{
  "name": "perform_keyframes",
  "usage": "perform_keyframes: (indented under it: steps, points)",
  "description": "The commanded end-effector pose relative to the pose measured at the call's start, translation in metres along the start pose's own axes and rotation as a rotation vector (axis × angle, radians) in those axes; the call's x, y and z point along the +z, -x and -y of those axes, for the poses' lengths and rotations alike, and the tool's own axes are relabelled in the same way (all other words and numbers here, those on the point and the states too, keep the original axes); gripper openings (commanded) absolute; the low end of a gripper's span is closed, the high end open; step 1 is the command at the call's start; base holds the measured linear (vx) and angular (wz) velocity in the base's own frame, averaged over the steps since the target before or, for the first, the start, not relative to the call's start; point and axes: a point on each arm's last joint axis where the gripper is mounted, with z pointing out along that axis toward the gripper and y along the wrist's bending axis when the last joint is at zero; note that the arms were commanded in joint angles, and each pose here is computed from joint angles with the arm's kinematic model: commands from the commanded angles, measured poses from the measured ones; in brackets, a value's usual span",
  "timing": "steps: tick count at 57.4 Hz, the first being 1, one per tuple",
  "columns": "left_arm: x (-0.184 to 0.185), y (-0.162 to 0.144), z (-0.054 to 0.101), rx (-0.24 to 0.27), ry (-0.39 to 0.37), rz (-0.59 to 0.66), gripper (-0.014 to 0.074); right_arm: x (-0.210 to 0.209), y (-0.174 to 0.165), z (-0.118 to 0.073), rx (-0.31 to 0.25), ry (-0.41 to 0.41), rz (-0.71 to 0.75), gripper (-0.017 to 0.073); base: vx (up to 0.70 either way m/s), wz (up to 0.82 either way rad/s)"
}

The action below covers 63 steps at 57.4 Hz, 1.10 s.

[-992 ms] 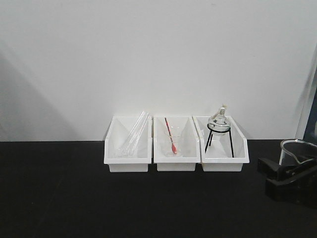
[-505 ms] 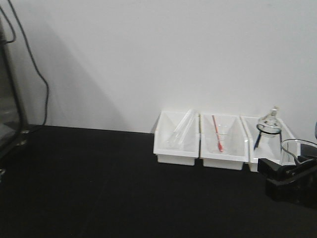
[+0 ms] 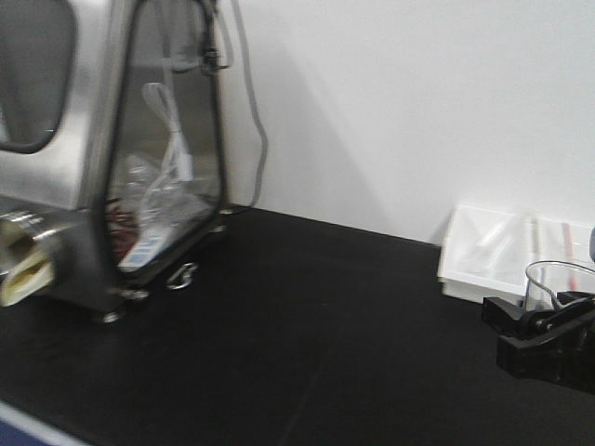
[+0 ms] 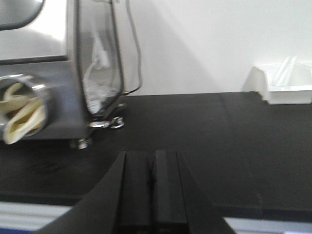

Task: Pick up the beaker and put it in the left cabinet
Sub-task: 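Drive away from the bench holding the beaker in the right gripper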

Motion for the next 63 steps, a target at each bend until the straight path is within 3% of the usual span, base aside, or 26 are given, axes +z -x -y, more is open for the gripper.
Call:
perform_keyframes:
  steps: [1, 63]
  points:
    - [-0.0012, 0.0031, -0.0003, -0.012, 0.004, 0.085, 0.0001, -0.0074, 0.0172, -0.0018, -0.015, 0.028, 0.110, -0.0004, -0.14, 0.56]
    - [-0.0012, 0.0031, -0.0003, -0.012, 0.004, 0.085, 0.0001, -0.0074, 0.0172, -0.0018, -0.015, 0.028, 0.110, -0.0004, -0.09, 0.54]
